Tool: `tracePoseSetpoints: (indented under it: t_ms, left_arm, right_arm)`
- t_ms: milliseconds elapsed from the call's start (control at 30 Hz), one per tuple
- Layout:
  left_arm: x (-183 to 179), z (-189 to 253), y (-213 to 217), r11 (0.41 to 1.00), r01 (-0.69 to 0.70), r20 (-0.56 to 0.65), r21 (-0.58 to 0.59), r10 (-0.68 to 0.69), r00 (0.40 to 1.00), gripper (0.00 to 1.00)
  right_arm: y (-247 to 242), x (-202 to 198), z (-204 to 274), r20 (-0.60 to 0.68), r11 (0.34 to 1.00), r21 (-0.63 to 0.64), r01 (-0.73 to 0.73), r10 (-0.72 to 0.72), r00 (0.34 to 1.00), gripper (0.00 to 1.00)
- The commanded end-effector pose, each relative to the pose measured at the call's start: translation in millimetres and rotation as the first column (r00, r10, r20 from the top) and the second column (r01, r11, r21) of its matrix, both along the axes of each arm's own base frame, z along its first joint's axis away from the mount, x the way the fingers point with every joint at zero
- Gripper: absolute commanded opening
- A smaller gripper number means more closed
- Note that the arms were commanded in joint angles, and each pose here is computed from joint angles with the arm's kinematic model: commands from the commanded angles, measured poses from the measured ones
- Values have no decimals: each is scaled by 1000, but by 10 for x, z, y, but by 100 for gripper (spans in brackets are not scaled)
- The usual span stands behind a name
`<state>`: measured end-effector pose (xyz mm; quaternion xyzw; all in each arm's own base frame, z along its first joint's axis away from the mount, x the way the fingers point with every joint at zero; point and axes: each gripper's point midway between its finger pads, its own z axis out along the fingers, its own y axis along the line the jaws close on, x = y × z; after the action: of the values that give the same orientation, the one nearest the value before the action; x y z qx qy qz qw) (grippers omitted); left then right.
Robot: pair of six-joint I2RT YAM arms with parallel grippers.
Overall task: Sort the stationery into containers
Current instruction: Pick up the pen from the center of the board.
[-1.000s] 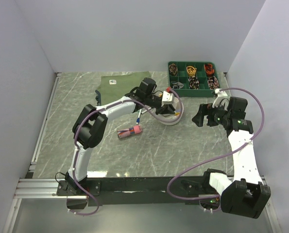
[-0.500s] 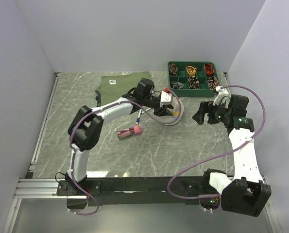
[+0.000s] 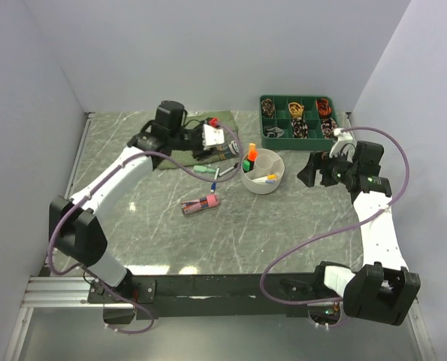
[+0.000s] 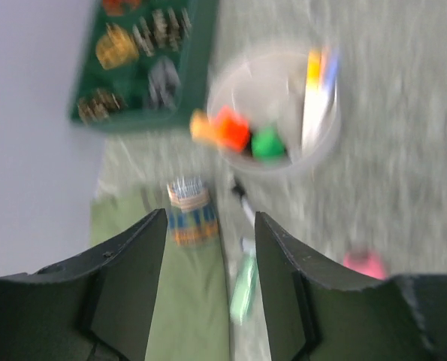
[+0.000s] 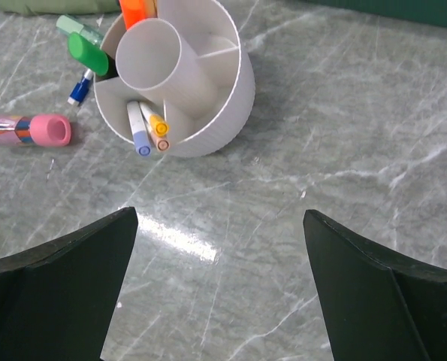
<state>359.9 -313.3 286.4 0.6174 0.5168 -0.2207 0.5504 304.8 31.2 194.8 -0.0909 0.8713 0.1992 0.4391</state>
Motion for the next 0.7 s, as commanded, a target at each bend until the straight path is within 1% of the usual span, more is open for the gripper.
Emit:
tracePoseSetpoints:
  t_ms: [0, 33, 67, 100, 133, 167, 200, 233, 267, 300, 333, 367, 433, 467, 567, 633, 667]
  left_arm:
    - [-61, -537, 511, 955, 175, -35, 237, -172, 984, 56]
    - [59, -547, 520, 940, 204, -9, 274, -210, 978, 57]
    - [-55, -722, 635, 887, 295, -33, 356, -304, 952, 57]
    - [4, -799, 733, 855, 319, -32, 409, -336, 941, 57]
    - [112, -888, 740, 818, 365, -47, 445, -386, 921, 56]
    - [145, -939, 751, 764, 425, -7, 485, -482, 876, 55]
    - [75, -1020, 838, 729, 477, -67, 492, -514, 855, 55]
    - [186, -1122, 814, 721, 482, -73, 497, -519, 851, 55]
    - [215, -1182, 794, 680, 508, -24, 529, -586, 810, 54]
    - [231, -1299, 847, 626, 518, -24, 582, -624, 781, 54]
    - [196, -1458, 867, 581, 546, -43, 603, -660, 750, 54]
    - [178, -1537, 835, 524, 567, -30, 636, -717, 697, 54]
    - [127, -1703, 840, 471, 598, -52, 649, -757, 652, 54]
    - [102, -1748, 796, 437, 612, -40, 659, -792, 609, 54]
    - [78, -1875, 682, 407, 634, -25, 657, -829, 559, 54]
    - [105, -1937, 605, 409, 633, -11, 657, -834, 551, 54]
    - [148, -1944, 534, 416, 622, 17, 664, -839, 544, 54]
  right_arm:
    - [-34, 231, 363, 131, 999, -27, -27, 31, 991, 100]
    - [-37, 239, 358, 128, 999, -28, -29, 32, 991, 100]
    - [-29, 241, 355, 123, 999, -23, -34, 37, 992, 100]
    - [-30, 272, 354, 117, 999, -21, -39, 41, 992, 100]
    - [-22, 280, 358, 115, 999, -18, -43, 45, 992, 100]
    - [-16, 283, 358, 110, 999, -14, -47, 49, 993, 100]
    - [-22, 306, 366, 109, 999, -15, -48, 49, 993, 100]
    - [-30, 312, 360, 106, 999, -17, -49, 50, 993, 100]
    - [-25, 307, 344, 98, 998, -18, -52, 54, 994, 100]
    - [-30, 305, 340, 98, 998, -26, -56, 58, 993, 100]
    - [-35, 297, 330, 96, 998, -31, -57, 60, 994, 100]
    - [-34, 273, 299, 86, 998, -34, -59, 61, 994, 100]
    - [-36, 254, 259, 78, 997, -39, -63, 66, 995, 100]
    - [-32, 240, 227, 71, 997, -37, -63, 66, 995, 100]
    - [-24, 230, 189, 66, 997, -33, -63, 65, 996, 100]
    - [-28, 224, 167, 62, 998, -33, -62, 64, 996, 100]
    - [-23, 211, 150, 58, 997, -31, -64, 66, 996, 100]
